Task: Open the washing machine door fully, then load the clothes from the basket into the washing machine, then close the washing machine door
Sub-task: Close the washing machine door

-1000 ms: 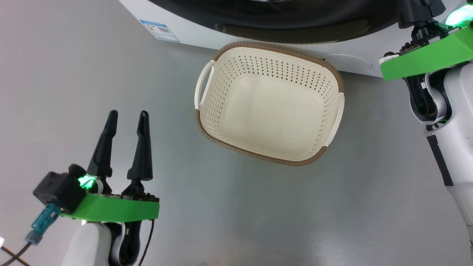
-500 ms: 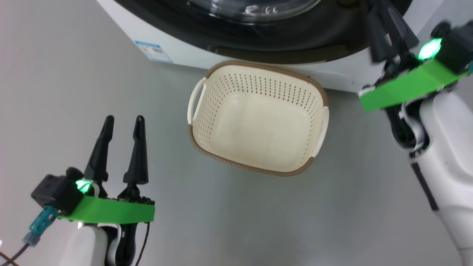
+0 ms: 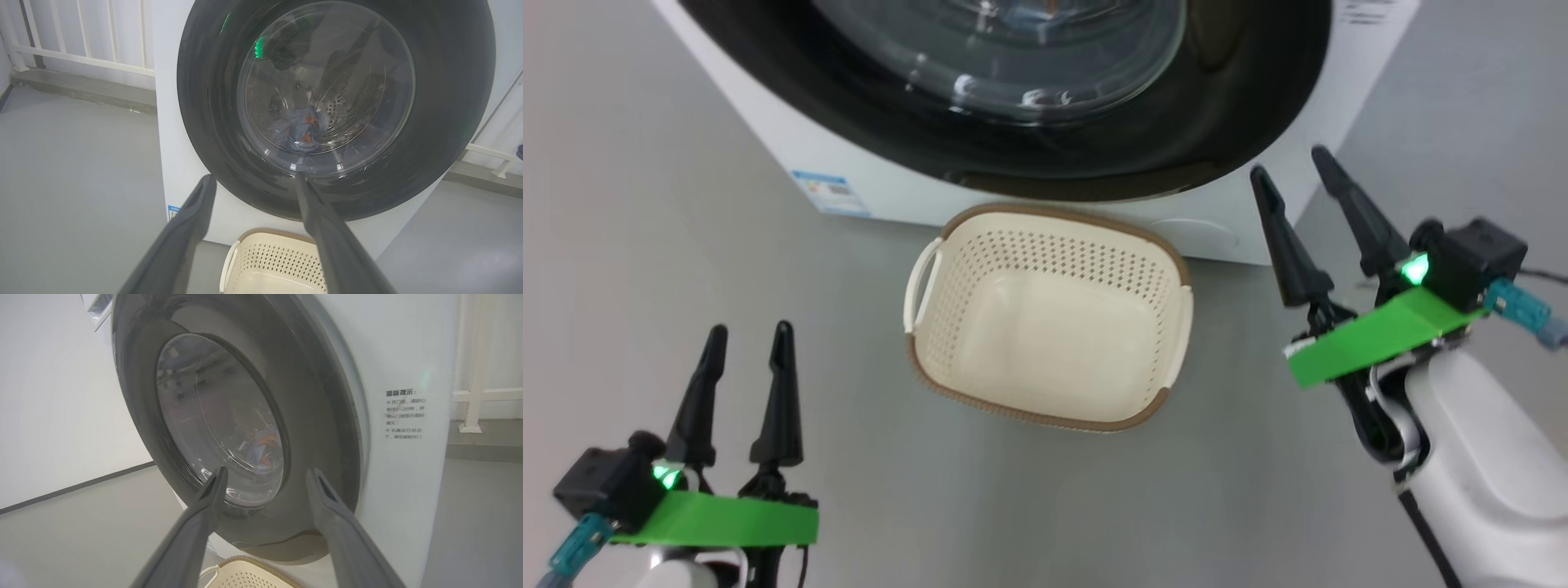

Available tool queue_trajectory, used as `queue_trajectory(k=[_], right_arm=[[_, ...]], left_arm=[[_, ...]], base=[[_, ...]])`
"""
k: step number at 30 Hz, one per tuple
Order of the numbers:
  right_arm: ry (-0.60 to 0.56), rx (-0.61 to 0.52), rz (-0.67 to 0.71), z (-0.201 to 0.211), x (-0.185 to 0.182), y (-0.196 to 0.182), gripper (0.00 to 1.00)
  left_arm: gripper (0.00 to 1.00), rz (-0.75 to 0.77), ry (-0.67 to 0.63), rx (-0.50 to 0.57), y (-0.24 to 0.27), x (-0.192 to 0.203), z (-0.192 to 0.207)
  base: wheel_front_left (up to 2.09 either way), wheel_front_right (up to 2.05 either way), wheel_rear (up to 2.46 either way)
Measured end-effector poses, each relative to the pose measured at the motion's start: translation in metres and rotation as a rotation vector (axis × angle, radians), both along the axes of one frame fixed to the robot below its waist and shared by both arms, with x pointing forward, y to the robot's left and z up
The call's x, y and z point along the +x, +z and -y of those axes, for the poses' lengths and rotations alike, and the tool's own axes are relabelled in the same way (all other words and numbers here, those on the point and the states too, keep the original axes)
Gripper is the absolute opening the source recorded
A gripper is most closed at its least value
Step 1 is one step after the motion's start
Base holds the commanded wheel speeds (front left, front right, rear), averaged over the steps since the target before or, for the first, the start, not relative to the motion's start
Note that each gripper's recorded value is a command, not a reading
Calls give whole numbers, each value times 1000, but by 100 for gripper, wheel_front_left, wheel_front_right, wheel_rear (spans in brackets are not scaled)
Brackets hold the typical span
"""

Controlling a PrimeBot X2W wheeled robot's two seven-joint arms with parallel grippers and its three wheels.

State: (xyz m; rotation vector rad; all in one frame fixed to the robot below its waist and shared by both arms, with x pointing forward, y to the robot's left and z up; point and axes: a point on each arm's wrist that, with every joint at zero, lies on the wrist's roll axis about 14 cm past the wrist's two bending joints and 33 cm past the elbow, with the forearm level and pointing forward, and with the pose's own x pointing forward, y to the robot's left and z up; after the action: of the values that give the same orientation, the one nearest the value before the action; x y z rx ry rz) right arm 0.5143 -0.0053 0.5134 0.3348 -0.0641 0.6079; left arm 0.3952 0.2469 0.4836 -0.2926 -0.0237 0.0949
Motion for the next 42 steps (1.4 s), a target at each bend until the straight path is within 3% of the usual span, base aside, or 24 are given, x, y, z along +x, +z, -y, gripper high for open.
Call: queue_trajectory(k=[23,42], right_arm=[[-366,-27,-113,139,-77,-22,100],[-533,-27,-114,197,-124,-17,100]], left_arm=[[100,26,-132,21,6,8,35],[100,-20,-141,52,-6,-4,33]], base=[[0,0,0],[0,0,0]])
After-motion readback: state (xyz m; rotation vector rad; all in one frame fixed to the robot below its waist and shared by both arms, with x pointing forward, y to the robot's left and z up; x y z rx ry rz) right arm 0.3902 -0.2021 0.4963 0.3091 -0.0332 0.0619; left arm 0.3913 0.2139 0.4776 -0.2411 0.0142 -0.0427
